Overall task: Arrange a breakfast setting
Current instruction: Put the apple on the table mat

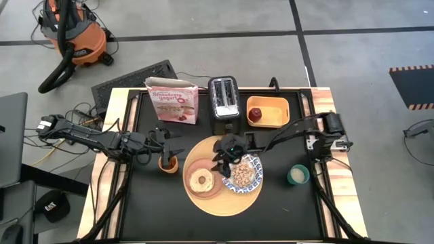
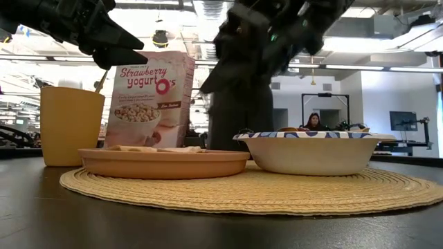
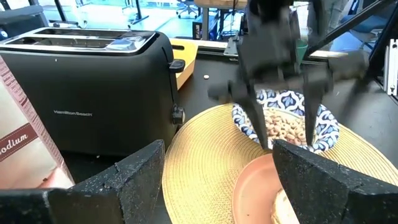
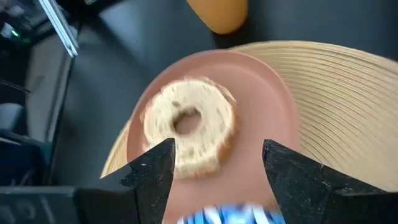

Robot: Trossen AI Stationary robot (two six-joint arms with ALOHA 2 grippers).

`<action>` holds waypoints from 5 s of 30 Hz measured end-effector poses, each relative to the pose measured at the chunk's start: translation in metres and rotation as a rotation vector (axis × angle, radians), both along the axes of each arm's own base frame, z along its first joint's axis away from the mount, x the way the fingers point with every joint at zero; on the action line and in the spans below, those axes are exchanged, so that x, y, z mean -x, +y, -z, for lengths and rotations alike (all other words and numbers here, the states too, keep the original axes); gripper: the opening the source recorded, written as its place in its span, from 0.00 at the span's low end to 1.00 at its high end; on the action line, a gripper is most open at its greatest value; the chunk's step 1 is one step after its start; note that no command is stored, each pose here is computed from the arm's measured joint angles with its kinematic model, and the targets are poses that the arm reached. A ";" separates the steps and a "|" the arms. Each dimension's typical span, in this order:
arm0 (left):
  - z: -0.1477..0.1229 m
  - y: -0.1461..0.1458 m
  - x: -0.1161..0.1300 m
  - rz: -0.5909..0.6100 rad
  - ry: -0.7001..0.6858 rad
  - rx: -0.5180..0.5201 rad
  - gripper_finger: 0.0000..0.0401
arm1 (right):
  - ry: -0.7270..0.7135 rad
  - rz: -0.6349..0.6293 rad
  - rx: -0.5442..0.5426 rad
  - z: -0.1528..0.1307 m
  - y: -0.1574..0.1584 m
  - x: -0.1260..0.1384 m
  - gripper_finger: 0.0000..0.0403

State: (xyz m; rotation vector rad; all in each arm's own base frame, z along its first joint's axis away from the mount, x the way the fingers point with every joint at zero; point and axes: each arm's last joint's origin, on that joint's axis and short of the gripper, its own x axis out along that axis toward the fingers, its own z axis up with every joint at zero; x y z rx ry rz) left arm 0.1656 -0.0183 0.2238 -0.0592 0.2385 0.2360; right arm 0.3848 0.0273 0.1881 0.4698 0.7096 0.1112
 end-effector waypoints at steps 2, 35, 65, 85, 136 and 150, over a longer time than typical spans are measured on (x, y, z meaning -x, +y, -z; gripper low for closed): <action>0.000 0.000 0.000 0.000 0.002 -0.001 0.70 | 0.023 0.003 0.038 -0.017 -0.002 0.012 0.67; 0.000 0.000 0.000 -0.001 0.003 0.000 0.70 | 0.338 0.659 0.385 -0.113 -0.113 0.154 0.97; 0.000 0.000 0.000 -0.001 0.004 -0.001 0.70 | 0.611 0.727 0.217 -0.030 -0.187 0.124 0.92; 0.001 0.000 0.000 -0.002 0.007 -0.001 0.70 | 0.690 0.720 0.208 -0.008 -0.194 0.119 0.70; -0.001 0.000 0.000 -0.001 -0.007 0.001 0.70 | -0.162 0.166 0.461 -0.151 -0.018 0.092 0.69; 0.000 0.000 0.000 -0.001 -0.003 0.000 0.70 | 0.147 0.017 0.551 -0.150 -0.007 0.020 0.69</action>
